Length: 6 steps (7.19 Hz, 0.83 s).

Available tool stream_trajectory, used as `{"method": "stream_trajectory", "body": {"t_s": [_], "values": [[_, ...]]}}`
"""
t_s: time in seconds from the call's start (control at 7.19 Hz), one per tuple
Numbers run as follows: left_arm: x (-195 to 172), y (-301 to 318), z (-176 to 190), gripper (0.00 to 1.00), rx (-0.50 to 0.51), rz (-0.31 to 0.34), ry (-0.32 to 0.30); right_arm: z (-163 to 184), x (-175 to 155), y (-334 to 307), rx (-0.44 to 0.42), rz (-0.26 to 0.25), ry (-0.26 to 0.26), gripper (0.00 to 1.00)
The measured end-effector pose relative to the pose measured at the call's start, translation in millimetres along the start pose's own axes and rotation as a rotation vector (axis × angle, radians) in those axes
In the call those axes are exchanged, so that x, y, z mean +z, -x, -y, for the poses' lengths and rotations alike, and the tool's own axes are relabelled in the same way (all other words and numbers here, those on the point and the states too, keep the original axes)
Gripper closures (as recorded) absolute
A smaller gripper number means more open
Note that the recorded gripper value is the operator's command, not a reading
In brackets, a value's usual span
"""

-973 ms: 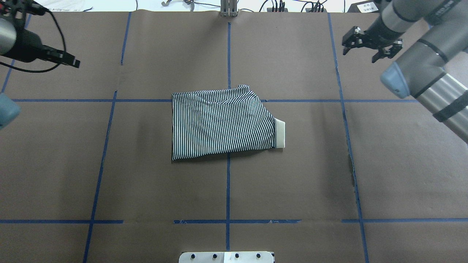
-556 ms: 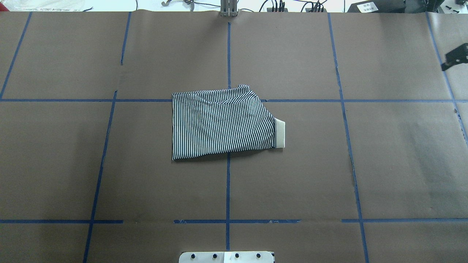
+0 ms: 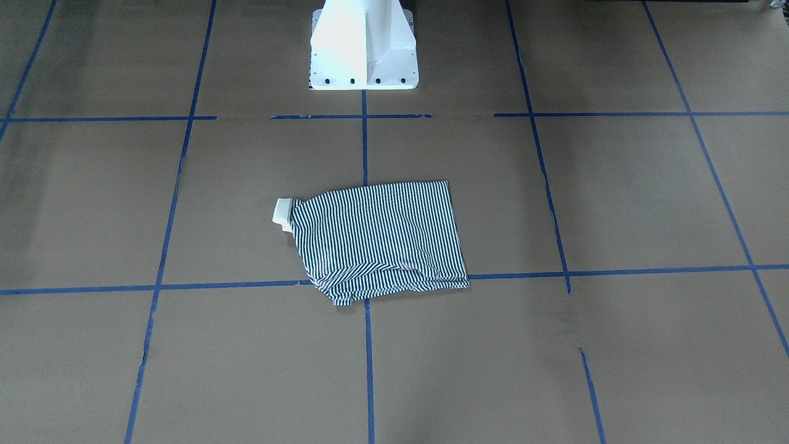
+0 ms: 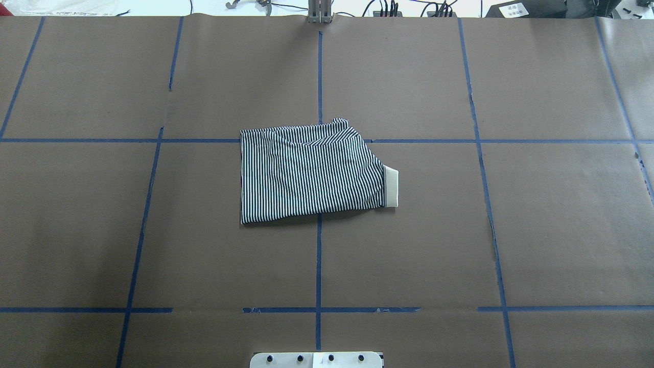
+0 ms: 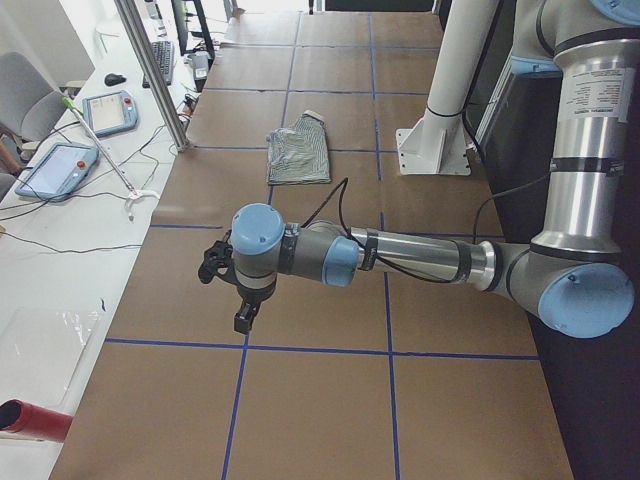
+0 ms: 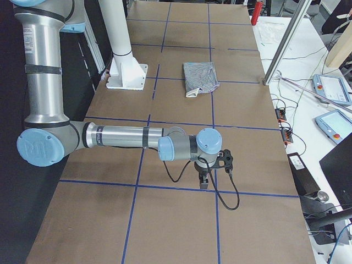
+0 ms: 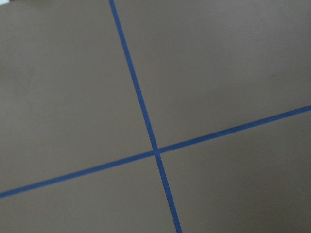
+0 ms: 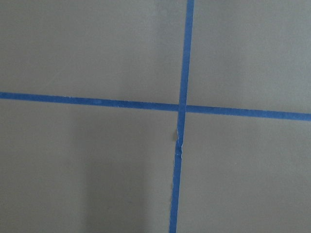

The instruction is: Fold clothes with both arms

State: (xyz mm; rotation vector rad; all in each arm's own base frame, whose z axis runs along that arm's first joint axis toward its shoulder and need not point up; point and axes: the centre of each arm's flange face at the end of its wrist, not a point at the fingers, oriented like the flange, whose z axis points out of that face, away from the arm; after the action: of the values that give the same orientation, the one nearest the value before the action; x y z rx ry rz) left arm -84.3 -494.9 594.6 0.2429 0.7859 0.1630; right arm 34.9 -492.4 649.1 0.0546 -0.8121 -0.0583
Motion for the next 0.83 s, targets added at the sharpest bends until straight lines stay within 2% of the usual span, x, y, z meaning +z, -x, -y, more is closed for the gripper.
{"method": "stream_trajectory", "body": {"t_s": [0.28, 0.56, 0.83], "values": [[13, 8, -33, 0.0, -0.031, -0.001, 0.035, -10, 4, 7, -0.034, 0.001, 0.025, 0.0], [22, 9, -45, 0.0, -0.037, -0.003, 0.055, -12, 7, 12, -0.043, -0.017, 0.045, 0.0], [29, 5, -53, 0.0, -0.101, -0.016, 0.139, -13, 9, 11, -0.041, -0.027, 0.05, 0.0]]}}
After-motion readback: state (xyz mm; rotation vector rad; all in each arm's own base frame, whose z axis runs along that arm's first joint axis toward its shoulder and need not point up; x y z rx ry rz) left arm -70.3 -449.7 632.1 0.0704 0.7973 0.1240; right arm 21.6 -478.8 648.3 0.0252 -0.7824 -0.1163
